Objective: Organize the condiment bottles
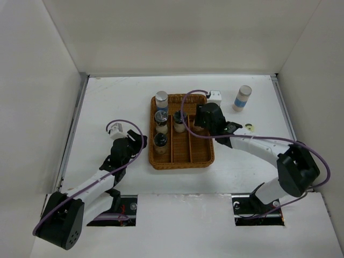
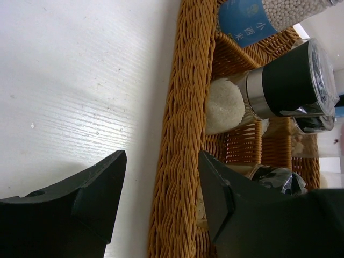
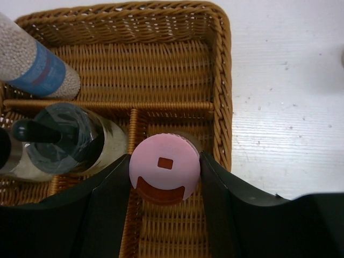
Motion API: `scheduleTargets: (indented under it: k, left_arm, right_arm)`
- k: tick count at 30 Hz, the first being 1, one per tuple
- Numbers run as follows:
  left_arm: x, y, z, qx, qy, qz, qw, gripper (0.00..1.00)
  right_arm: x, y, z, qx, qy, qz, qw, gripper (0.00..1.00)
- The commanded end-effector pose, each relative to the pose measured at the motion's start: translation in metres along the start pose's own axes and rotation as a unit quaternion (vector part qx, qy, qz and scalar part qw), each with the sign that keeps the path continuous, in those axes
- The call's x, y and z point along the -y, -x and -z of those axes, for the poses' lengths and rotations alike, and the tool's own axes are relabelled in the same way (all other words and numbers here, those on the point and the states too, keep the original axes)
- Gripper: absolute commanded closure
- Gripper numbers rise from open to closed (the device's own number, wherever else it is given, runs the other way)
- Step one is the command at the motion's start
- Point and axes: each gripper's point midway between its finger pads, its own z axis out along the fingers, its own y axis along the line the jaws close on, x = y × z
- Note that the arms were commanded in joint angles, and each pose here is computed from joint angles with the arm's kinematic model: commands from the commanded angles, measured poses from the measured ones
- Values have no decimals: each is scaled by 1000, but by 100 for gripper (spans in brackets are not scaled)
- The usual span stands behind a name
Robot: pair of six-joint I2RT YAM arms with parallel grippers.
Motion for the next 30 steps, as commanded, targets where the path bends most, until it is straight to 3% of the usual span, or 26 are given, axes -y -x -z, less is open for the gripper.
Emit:
scheduleTargets:
  k: [1,5,12,17,23,27,30]
  left_arm:
    - [4,6,-1,12,-13,8,1000,46]
    - [4,6,-2,12,-12,8,1000,46]
    - [3,5,-3,10,-11,8,1000,46]
    - [9,8,-1,13,-20,9,1000,46]
    - [16,10,1,15,-32,7,999,46]
    - [20,7,4,13,-42,7,999,46]
    - [22,4,7,8,-49,6,999,46]
  right_arm:
    - [-24,27,-10,37,30,-10,999,51]
    - [-18,16,-20,27,16,-3,1000,51]
    - [-14,12,-17,22,13,-2,1000,23]
    - [1,47,18,68,21,-31,997,19]
    - [84,71,62,123,-58,-75,988,25]
    - [171,41,70,79,-193,-92,974,22]
    - [201,22,70,50,-246,-102,963,17]
